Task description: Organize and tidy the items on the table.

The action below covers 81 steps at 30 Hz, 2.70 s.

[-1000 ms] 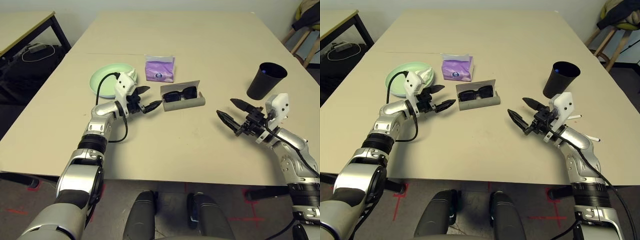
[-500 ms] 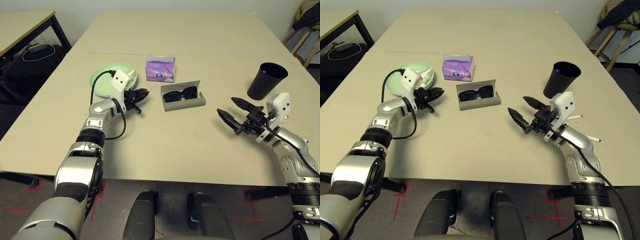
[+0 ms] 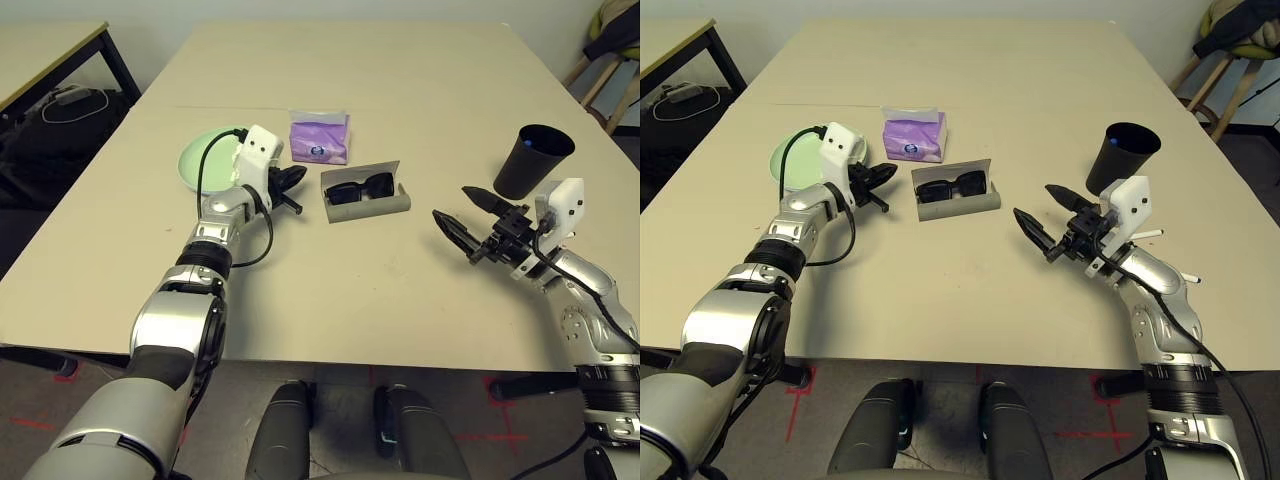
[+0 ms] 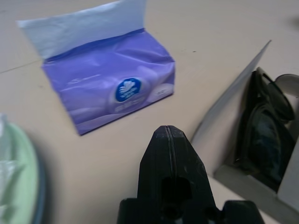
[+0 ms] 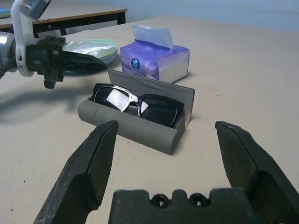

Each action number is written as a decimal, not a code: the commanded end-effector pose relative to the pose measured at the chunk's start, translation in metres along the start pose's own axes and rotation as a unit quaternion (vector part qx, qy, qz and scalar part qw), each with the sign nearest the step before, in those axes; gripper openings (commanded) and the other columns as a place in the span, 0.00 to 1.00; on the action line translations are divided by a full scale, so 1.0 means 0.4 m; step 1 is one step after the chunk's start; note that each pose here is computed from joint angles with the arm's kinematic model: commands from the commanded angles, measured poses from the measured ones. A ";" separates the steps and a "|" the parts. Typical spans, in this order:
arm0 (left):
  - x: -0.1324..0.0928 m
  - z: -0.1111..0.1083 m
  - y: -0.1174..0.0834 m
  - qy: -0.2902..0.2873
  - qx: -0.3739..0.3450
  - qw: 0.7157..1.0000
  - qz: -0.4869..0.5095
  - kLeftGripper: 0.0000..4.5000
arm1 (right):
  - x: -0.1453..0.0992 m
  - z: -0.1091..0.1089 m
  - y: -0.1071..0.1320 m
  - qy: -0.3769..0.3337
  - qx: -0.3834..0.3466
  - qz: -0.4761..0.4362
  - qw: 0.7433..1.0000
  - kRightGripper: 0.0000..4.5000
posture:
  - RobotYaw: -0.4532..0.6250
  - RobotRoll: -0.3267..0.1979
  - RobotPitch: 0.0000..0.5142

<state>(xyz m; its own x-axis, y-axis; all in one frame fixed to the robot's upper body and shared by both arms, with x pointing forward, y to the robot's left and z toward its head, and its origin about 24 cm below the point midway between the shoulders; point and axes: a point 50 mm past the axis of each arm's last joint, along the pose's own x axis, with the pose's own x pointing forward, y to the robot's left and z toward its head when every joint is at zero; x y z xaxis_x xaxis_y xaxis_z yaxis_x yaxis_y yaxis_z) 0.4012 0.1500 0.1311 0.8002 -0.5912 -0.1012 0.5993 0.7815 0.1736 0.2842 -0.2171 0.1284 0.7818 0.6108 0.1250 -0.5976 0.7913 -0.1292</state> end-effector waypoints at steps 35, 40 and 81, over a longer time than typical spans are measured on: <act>-0.032 -0.074 -0.069 0.058 -0.032 0.981 -0.183 0.00 | 0.002 0.031 0.000 0.001 -0.008 -0.002 1.000 1.00 | 0.46 0.62 0.25; -0.036 -0.080 -0.075 0.068 -0.029 0.977 -0.198 0.00 | 0.001 0.031 -0.001 0.001 -0.008 -0.002 1.000 1.00 | 0.45 0.62 0.26; -0.118 0.057 -0.141 -0.075 0.084 0.920 -0.374 0.99 | 0.008 0.018 -0.065 0.100 -0.074 0.087 0.988 1.00 | 0.51 0.62 0.24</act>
<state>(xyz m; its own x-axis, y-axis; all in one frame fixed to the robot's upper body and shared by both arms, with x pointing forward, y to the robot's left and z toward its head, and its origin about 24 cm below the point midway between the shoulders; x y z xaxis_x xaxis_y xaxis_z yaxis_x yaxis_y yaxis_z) 0.3321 0.1302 0.1486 0.1497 -0.9797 -0.1331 0.9632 0.1141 0.2434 0.3014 -0.2326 0.1399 0.7145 0.6955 -0.0762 -0.6870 0.6768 -0.2644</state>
